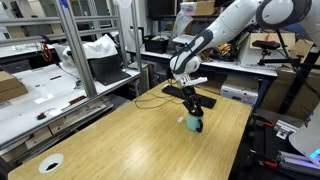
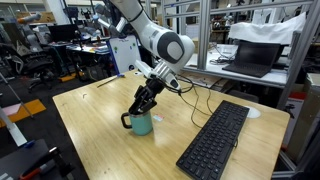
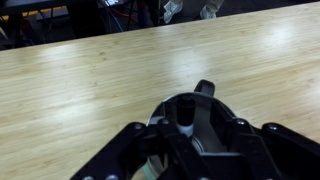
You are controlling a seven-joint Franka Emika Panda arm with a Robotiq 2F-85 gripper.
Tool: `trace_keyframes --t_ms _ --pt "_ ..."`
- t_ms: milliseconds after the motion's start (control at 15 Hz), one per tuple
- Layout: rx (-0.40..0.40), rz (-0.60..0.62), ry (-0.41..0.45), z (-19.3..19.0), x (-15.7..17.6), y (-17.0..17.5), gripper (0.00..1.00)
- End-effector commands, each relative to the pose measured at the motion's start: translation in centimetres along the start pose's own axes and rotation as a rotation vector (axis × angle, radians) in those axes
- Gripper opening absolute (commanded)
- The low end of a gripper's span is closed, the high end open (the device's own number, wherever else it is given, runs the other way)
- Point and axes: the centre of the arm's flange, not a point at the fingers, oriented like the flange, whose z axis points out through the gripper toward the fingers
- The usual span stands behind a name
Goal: Take the marker out of the cup
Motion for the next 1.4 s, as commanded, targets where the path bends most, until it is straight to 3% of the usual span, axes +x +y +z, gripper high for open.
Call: trace_keyframes --t_ms 0,200,333,533,933,1333 --pt "0.032 0.023 -0.026 0.4 0.1 0.2 0.45" --pt "0.033 0.026 -0.034 0.7 0.3 0.3 0.43" --pt "0.031 0.028 -0.038 0.9 0.5 0.4 0.18" --pt "0.036 0.030 -0.036 0.8 0.5 0.6 0.02" --pt "0.059 0.035 -0.034 -0.8 -0.6 0.6 0.05" --pt "0.082 0.070 -0.066 -7.8 -6.3 -0.5 0.05"
